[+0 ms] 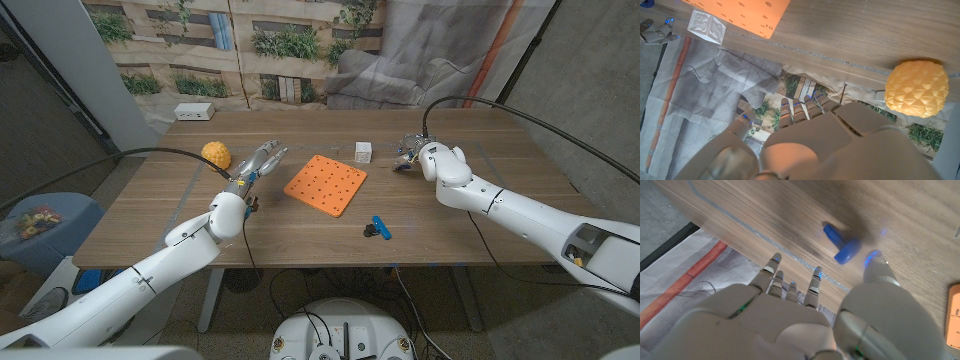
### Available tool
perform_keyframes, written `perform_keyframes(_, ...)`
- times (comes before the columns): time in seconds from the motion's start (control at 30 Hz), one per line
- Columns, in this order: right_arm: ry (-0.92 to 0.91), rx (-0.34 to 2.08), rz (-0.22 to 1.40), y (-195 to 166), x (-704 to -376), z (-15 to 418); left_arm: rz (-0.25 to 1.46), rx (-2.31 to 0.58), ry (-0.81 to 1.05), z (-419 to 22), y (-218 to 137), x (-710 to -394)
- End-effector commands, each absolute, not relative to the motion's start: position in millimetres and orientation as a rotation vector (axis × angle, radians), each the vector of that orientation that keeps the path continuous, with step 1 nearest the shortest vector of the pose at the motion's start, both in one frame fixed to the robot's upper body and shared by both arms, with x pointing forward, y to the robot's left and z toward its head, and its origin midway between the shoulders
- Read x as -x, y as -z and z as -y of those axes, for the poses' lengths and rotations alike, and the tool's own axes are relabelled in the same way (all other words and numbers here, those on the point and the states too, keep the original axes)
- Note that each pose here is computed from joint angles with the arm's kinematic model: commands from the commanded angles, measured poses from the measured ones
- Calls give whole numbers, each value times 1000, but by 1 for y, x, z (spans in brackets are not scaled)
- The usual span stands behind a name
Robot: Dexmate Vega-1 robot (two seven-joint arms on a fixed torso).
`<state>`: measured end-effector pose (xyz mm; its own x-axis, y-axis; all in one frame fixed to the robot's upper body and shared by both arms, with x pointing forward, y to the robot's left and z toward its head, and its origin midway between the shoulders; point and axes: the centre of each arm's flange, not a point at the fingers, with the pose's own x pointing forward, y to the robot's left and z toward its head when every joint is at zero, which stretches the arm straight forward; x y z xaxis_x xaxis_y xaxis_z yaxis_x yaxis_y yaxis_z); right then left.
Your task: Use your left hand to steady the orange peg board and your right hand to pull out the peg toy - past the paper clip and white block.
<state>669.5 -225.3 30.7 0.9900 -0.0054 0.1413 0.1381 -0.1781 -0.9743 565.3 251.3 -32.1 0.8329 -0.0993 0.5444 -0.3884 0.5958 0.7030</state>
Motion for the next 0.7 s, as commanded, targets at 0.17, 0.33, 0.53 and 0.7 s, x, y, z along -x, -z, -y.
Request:
perform_keyframes(0.17,68,1696,96,-33,-664,231,570,-857,-184,-262,35,-575)
perform_keyframes(0.33,81,1637,129,-33,-660,233,563,-795,-188,-267,39,-580)
perform_keyframes(0.53,84,1547,165,-34,-657,236,568,-730,-193,-273,41,-584)
perform_keyframes(0.7,72,1462,198,-34,-655,240,571,-668,-198,-278,43,-588)
